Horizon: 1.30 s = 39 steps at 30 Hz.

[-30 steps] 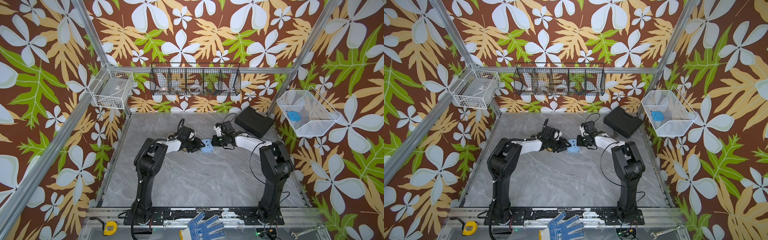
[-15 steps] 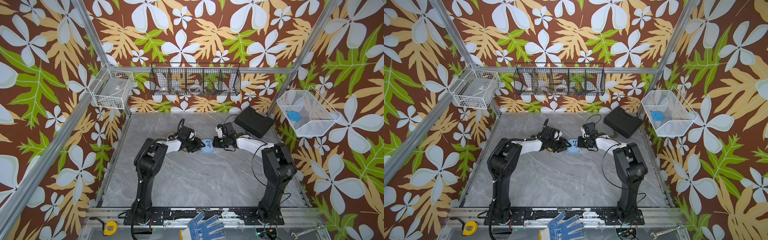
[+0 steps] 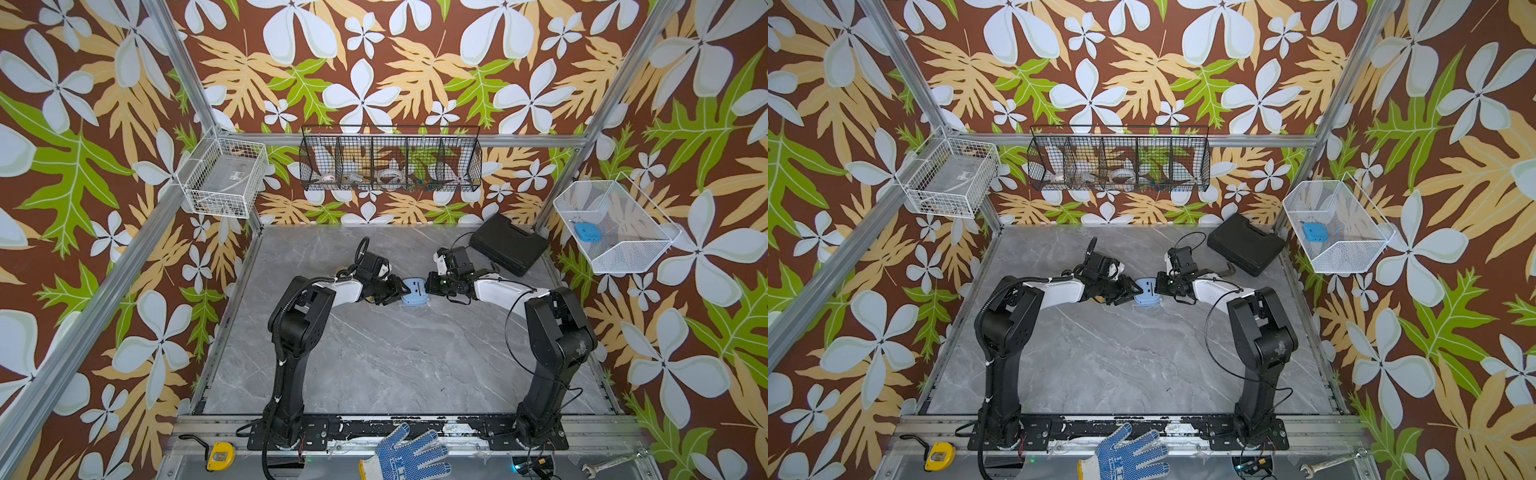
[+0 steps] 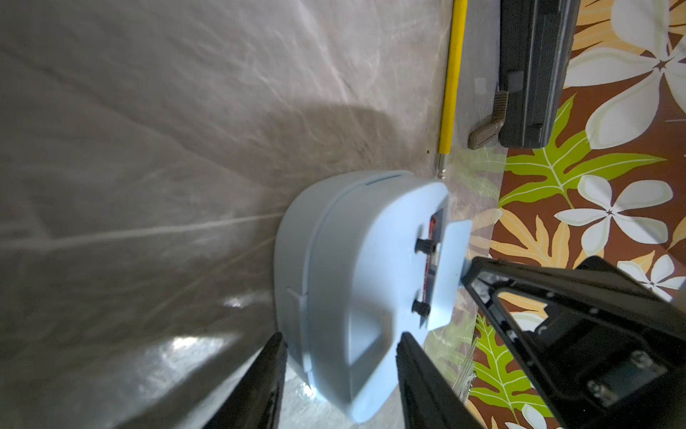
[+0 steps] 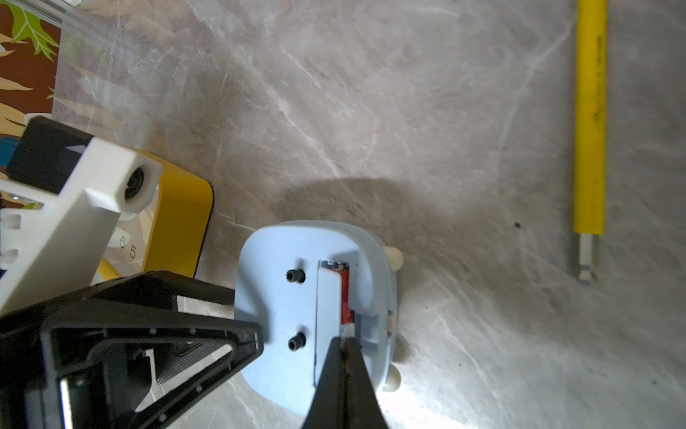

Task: Insert the battery into the alarm
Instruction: Install the battery in the alarm.

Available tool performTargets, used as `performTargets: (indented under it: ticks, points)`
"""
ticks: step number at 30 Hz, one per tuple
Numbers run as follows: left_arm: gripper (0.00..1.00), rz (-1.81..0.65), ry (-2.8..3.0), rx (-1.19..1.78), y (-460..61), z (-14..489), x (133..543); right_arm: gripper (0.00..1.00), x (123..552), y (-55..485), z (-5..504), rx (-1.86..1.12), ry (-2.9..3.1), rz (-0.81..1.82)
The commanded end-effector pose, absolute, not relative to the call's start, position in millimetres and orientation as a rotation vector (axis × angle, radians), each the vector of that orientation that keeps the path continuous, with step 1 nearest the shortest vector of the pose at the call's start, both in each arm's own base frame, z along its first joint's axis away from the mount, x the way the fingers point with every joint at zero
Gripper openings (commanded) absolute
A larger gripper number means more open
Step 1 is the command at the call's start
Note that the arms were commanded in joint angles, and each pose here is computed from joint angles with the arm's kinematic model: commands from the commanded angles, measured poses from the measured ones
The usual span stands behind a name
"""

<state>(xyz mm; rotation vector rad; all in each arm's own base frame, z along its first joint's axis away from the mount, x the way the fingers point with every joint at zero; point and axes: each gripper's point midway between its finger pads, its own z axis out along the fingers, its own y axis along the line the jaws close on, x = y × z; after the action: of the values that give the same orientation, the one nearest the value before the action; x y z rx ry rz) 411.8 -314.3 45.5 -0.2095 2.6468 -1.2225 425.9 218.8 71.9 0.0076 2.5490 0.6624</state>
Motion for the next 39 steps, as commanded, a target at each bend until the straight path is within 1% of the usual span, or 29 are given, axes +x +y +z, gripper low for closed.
performTargets:
  ticks: [1, 24, 39]
  points:
    - [0.50, -1.241, 2.635, -0.196, -317, 46, 413, 0.00, 431, 221, 75, 0.026, 2.527, 0.678]
    - [0.50, -1.242, 2.634, -0.201, -316, 46, 413, 0.00, 428, 214, 63, -0.035, 2.611, 0.558]
    - [0.50, -1.245, 2.637, -0.198, -317, 45, 412, 0.00, 432, 219, 63, -0.021, 2.603, 0.589]
